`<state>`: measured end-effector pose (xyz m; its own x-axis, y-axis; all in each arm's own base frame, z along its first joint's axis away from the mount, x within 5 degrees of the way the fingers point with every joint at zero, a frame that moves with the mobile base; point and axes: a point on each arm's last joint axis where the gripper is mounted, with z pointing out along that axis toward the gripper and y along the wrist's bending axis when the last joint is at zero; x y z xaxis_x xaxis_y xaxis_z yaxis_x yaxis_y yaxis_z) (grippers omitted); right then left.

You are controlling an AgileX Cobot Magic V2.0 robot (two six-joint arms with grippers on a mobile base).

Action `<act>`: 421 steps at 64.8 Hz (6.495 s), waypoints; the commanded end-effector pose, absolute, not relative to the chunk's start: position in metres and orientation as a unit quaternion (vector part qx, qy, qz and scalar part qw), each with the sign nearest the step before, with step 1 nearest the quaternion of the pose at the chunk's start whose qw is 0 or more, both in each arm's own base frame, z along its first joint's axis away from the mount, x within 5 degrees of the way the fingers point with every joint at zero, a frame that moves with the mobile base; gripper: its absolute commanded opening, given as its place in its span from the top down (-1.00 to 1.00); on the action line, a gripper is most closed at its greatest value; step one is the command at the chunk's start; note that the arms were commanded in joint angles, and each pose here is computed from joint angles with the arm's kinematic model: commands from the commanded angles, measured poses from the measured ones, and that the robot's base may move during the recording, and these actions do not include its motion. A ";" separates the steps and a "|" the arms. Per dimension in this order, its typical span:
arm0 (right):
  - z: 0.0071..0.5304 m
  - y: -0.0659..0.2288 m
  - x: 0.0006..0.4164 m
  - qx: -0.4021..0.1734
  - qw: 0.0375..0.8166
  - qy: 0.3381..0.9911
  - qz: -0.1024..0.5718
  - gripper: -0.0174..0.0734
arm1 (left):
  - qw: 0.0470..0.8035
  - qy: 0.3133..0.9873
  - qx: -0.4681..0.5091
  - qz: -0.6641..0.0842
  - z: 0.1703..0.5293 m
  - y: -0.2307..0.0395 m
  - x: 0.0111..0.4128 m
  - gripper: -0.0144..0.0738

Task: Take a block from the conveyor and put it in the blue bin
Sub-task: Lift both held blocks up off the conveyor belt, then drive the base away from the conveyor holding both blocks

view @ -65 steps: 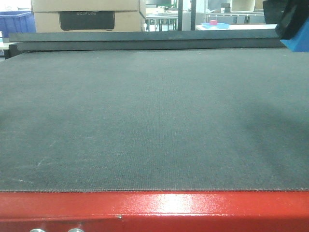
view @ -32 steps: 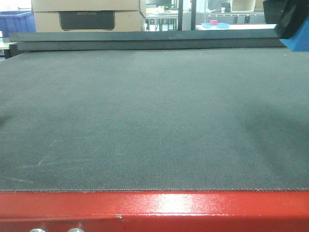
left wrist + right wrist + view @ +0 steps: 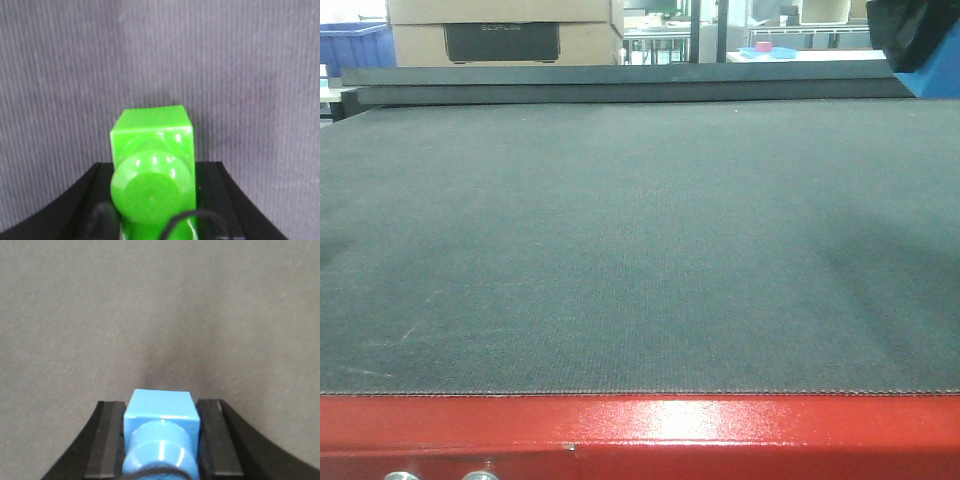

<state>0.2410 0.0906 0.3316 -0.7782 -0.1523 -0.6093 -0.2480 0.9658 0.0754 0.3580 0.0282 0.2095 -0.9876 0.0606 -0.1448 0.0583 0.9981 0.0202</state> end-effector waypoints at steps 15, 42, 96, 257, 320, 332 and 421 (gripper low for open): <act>0.326 0.054 0.257 -0.051 0.323 0.944 0.034 0.95 | 0.133 0.989 0.068 0.022 0.252 -0.027 0.345 0.92; 0.294 0.036 0.225 -0.046 0.328 0.943 0.012 0.95 | 0.294 0.953 0.074 -0.012 0.300 -0.036 0.269 0.92; 0.416 0.029 0.129 -0.080 0.503 0.859 0.049 0.95 | 0.485 0.872 0.048 -0.036 0.412 -0.020 0.148 0.92; 0.429 0.029 0.126 -0.084 0.521 0.848 0.056 0.95 | 0.498 0.865 0.048 -0.034 0.418 -0.019 0.148 0.92; 0.429 0.029 0.126 -0.084 0.521 0.848 0.056 0.95 | 0.498 0.865 0.048 -0.034 0.418 -0.019 0.148 0.92; 0.429 0.029 0.126 -0.084 0.521 0.848 0.056 0.95 | 0.498 0.865 0.048 -0.034 0.418 -0.019 0.148 0.92; 0.429 0.029 0.126 -0.084 0.521 0.848 0.056 0.95 | 0.498 0.865 0.048 -0.034 0.418 -0.019 0.148 0.92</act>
